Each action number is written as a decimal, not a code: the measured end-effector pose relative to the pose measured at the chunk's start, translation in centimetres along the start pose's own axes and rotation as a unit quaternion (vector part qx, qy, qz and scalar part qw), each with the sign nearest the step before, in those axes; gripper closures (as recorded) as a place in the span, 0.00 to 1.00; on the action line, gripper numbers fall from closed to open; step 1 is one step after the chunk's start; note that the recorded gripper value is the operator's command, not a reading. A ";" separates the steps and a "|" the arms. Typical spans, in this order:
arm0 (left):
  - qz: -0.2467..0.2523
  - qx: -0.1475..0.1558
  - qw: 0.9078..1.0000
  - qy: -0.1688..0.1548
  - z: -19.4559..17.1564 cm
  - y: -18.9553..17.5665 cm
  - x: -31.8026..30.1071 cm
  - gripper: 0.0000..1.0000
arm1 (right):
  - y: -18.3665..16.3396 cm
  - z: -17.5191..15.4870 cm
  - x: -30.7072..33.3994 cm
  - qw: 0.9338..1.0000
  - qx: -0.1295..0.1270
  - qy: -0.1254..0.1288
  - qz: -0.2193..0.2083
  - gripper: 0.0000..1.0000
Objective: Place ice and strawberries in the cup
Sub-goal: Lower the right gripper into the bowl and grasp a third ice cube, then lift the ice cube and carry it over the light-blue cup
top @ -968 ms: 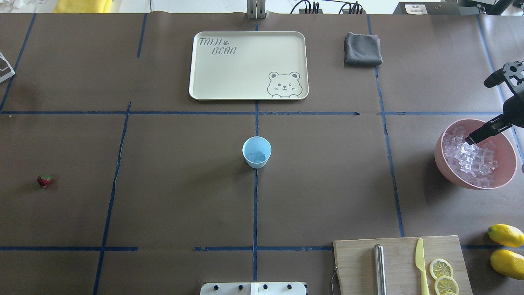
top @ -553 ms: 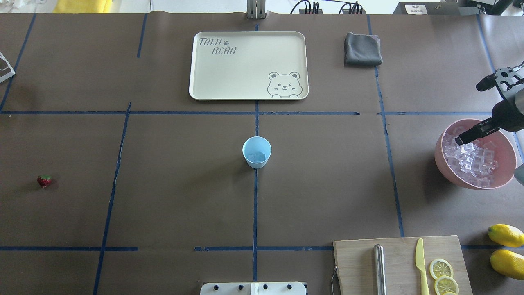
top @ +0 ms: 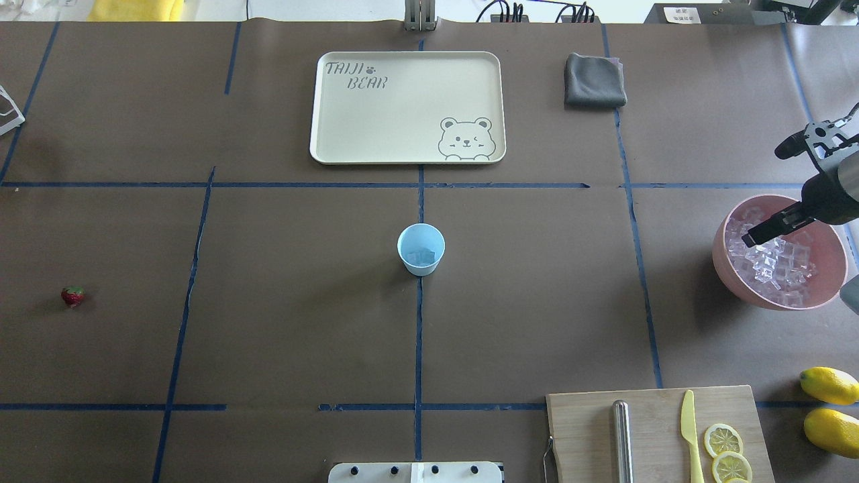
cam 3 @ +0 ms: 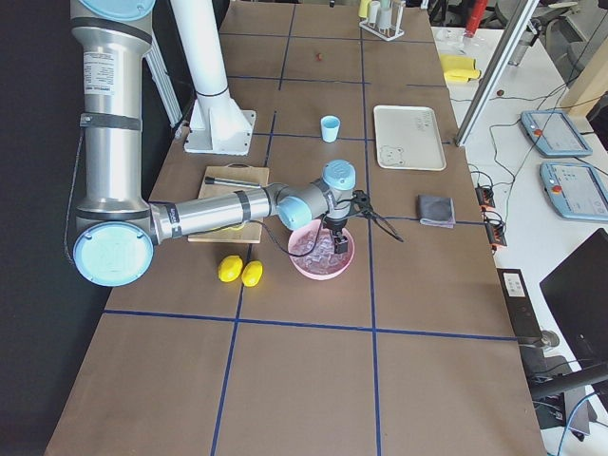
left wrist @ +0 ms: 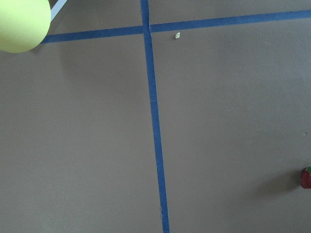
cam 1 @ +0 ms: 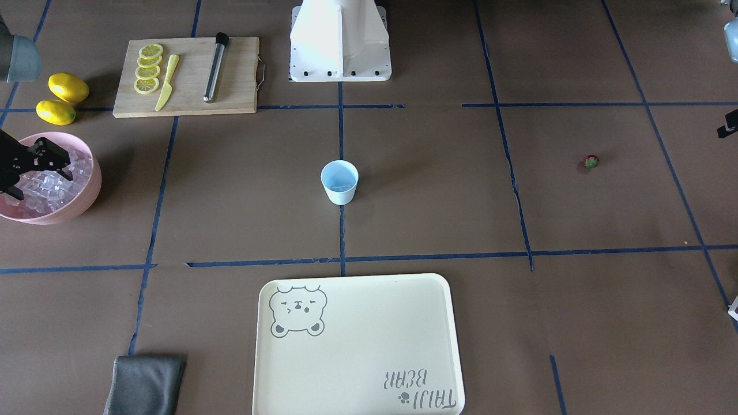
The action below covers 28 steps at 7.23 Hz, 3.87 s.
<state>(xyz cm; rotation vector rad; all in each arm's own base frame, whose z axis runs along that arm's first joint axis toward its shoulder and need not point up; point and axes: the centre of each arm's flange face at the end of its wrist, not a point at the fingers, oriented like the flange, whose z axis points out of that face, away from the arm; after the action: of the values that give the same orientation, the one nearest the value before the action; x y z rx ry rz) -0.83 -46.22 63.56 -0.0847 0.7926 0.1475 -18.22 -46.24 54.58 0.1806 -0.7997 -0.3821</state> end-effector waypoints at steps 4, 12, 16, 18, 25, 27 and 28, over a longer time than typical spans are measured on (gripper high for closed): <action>0.000 -0.001 1.000 0.000 0.1 0.0 0.0 0.00 | 1.2 0.7 0.3 1.000 -0.010 0.003 0.003 0.03; 0.000 -0.001 1.000 0.000 0.1 0.0 0.0 0.00 | 1.2 0.4 -0.2 1.000 -0.007 0.003 -0.003 1.00; 0.000 0.000 1.000 0.000 0.0 -0.1 0.1 0.00 | 1.0 -0.2 -0.5 1.000 -0.003 0.002 -0.004 1.00; 0.001 0.001 1.000 -0.001 -0.1 0.0 0.1 0.00 | 0.5 -3.1 -0.4 1.000 0.023 0.001 -0.001 1.00; 0.001 0.001 1.000 -0.001 -0.1 -0.1 0.2 0.00 | -10.5 -13.2 -13.0 0.995 0.050 -0.018 0.086 1.00; 0.000 0.001 1.000 -0.001 -0.1 -0.2 0.1 0.00 | -14.0 -10.0 -25.5 0.992 0.049 -0.026 0.111 1.00; 0.001 0.001 1.000 -0.001 -0.1 -0.2 0.1 0.00 | -15.4 -8.2 -31.8 0.990 0.053 -0.024 0.128 1.00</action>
<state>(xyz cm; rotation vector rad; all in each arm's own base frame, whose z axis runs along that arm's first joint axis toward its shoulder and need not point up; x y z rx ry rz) -0.80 -46.40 63.48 -0.0829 0.7911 0.1483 -36.50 -47.55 23.30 0.1648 -0.8798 -0.1018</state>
